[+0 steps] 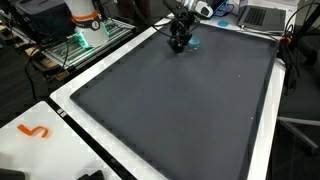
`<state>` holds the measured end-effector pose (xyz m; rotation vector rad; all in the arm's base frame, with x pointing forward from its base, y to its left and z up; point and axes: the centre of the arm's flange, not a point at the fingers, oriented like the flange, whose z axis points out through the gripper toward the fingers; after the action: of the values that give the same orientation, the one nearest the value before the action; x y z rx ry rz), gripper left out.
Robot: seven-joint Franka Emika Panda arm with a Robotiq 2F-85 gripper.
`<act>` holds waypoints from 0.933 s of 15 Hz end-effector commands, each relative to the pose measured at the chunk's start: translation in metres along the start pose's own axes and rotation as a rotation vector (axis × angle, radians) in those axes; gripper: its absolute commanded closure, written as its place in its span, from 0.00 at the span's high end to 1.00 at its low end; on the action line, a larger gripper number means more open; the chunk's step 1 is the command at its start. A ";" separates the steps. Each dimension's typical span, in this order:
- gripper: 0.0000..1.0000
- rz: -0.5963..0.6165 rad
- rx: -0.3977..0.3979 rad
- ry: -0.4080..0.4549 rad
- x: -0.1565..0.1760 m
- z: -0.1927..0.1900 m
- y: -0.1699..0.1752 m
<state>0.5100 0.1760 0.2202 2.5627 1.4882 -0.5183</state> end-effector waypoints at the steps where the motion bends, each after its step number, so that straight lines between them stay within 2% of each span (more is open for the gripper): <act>1: 0.31 -0.013 0.011 -0.101 0.010 0.024 0.005; 5: 0.31 -0.002 0.001 -0.162 0.009 0.026 0.007; 14: 0.31 -0.030 0.000 -0.126 0.025 0.035 0.010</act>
<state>0.5193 0.1812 0.2131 2.4905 1.4801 -0.6285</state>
